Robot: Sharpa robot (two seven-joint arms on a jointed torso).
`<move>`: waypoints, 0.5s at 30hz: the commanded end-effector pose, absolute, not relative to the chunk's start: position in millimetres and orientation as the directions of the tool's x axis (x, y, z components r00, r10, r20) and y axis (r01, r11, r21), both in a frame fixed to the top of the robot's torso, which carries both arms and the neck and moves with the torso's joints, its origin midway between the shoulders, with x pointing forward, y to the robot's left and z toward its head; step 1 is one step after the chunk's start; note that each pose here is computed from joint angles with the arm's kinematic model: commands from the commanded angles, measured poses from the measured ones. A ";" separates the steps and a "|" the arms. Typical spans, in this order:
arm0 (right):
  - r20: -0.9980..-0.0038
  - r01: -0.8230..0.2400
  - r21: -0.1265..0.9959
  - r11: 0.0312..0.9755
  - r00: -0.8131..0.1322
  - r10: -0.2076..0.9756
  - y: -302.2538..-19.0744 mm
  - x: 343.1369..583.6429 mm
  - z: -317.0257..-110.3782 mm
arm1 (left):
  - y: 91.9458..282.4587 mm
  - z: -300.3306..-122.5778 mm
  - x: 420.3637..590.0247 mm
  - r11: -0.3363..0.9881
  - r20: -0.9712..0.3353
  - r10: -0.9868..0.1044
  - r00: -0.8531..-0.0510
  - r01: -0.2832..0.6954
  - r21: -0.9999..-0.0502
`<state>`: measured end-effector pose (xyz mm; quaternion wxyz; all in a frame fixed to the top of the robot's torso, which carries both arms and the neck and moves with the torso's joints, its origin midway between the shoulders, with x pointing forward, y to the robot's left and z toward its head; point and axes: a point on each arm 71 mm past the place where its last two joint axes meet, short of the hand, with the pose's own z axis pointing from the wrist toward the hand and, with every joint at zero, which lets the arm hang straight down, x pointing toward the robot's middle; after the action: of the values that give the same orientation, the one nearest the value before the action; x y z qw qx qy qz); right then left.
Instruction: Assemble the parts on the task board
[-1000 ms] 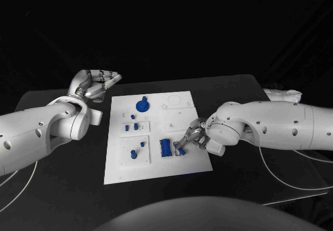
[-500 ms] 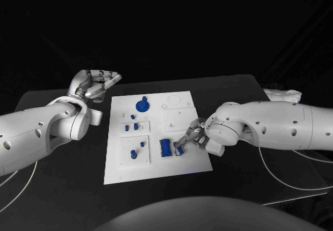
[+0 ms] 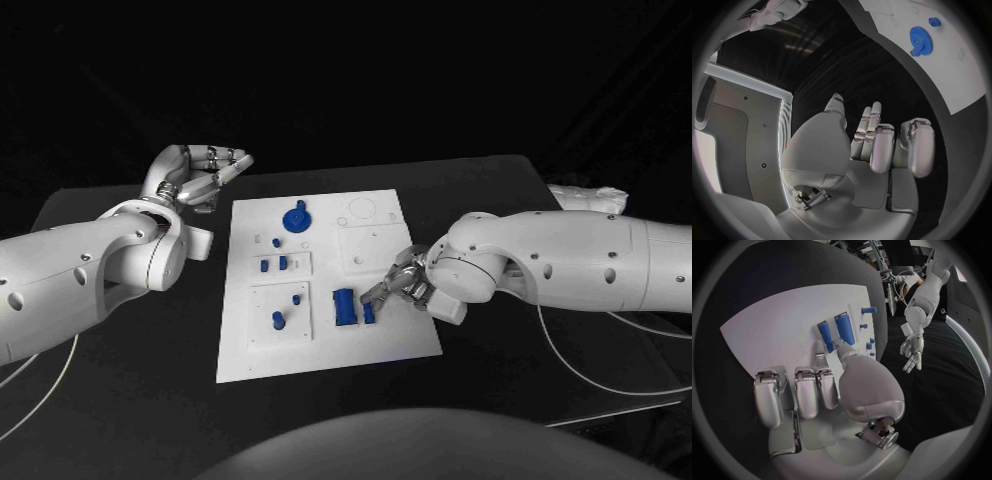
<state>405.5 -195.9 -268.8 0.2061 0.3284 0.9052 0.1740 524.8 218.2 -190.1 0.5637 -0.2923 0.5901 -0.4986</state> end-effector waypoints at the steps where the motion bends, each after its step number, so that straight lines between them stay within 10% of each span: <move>1: -0.277 0.507 0.440 0.741 -0.709 0.649 -196.1 404.7 -268.9 | 215.8 -189.5 524.5 0.323 -0.369 -0.906 -0.210 0.222 -0.920; 15: -0.397 0.389 0.391 0.834 -0.746 0.534 -212.6 395.3 -258.5 | 215.1 -189.7 525.3 0.323 -0.369 -0.905 -0.212 0.222 -0.920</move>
<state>396.8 -211.5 -259.4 0.2420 0.2964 0.9096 0.1620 525.5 218.0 -190.3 0.5637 -0.2922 0.5904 -0.4983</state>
